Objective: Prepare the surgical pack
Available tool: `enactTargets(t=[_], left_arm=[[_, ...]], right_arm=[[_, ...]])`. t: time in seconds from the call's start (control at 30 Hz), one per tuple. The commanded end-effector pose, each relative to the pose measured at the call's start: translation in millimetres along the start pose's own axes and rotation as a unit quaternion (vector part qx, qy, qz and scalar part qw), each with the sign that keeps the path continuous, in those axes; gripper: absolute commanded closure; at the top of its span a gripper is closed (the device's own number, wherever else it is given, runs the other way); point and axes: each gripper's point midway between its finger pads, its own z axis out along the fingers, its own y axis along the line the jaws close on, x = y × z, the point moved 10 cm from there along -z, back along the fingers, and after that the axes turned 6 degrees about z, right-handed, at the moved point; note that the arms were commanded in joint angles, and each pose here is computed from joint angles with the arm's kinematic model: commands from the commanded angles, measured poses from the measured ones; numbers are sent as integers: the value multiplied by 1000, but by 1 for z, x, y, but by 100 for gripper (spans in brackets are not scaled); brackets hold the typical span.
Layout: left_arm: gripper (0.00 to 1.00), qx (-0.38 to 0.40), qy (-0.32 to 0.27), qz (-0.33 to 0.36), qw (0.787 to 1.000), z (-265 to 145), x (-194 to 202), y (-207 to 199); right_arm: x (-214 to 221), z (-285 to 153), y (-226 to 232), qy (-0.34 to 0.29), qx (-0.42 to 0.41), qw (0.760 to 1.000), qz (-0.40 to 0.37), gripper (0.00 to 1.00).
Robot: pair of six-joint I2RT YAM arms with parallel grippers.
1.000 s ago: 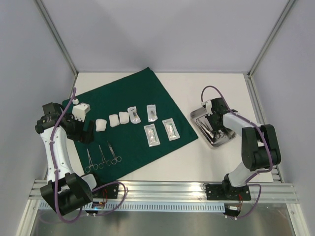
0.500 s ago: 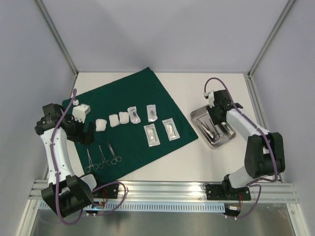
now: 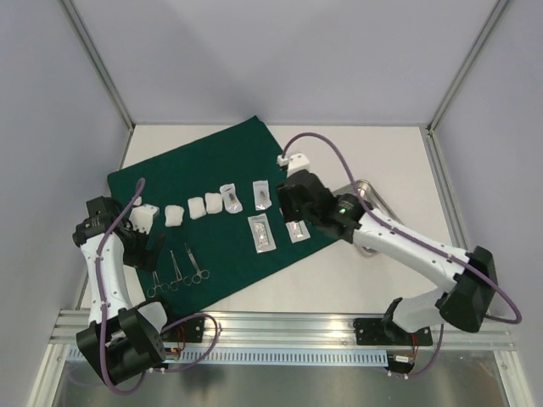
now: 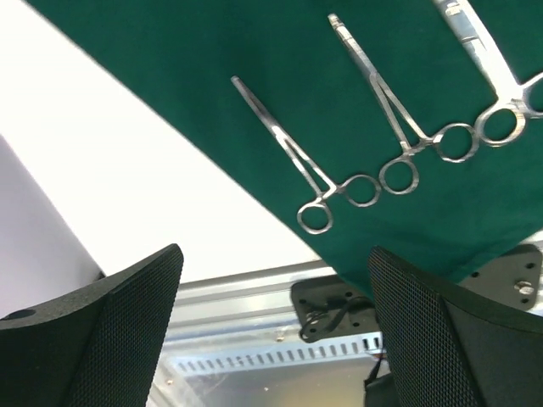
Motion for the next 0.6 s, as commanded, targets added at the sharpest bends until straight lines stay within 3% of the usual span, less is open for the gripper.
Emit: enactTargets(t=[0.0,0.27,0.43,0.57], left_arm=[[0,-69,5,-3,998,0,1,11],[0,-95,23,3,995,20,16,8],[0,-110,31,-4,993,35,30,17],[0,-103,34,-48,993,30,41,32]], right_arm=[[0,20,68,-12,-21,998,55,56],[35,67,199,53,-93,994,-2,57],[61,111,241,95,-111,989,-4,60],[81,127,259,105,-117,988,-13,59]])
